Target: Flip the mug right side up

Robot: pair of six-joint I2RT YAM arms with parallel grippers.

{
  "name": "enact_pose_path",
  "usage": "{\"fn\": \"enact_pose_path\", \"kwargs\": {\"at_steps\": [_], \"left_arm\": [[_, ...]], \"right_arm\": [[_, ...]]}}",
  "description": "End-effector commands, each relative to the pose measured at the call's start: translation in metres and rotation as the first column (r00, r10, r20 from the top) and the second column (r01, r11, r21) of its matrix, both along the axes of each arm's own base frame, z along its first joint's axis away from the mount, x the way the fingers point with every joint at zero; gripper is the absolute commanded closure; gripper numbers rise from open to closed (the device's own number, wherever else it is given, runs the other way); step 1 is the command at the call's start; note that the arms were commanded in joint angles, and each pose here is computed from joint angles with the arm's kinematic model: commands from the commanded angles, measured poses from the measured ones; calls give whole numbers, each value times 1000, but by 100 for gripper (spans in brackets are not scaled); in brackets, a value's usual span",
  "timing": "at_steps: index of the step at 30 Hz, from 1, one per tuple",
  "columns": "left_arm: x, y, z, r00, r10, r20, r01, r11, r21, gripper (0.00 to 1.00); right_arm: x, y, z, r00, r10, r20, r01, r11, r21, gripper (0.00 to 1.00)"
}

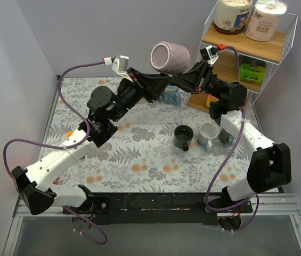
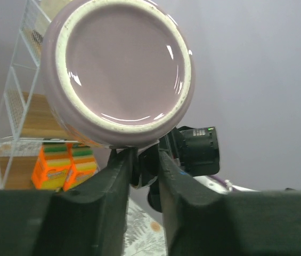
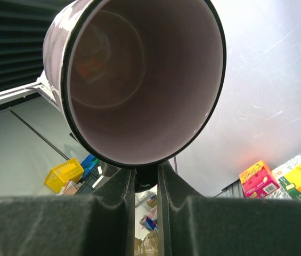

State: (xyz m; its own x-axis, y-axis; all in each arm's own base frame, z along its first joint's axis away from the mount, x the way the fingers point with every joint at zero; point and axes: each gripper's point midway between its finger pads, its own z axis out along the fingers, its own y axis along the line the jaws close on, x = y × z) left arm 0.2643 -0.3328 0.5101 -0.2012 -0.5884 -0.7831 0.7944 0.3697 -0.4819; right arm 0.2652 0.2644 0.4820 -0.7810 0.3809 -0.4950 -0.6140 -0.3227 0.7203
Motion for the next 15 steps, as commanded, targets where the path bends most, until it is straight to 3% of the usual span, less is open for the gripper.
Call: {"fn": "enact_pose_path", "kwargs": {"at_steps": [1,4,7,8,10,15], "left_arm": [[9,15,-32,992,101,-76,-95,993,76,63],[14,21,-51,983,143,-117,-131,985,108,55],[17,28,-67,971,185,-155,-163,976,143,38],[17,29,-72,968,190,-163,-166,974,151,28],[14,35,-81,964,202,-175,-174,971,167,20],[-1,60,-78,961,232,-151,-208,965,161,2]], "right_arm": [[-24,-11,23,991,-52,124,43,996,75,99],[-19,-9,10,995,-57,78,55,998,39,99],[-17,-8,1,997,-62,46,61,998,23,99],[-15,-7,-6,998,-62,23,62,998,13,99],[-12,-7,-12,996,-83,16,84,996,-3,99],[6,1,-52,987,-148,-56,137,978,-160,99]]}}
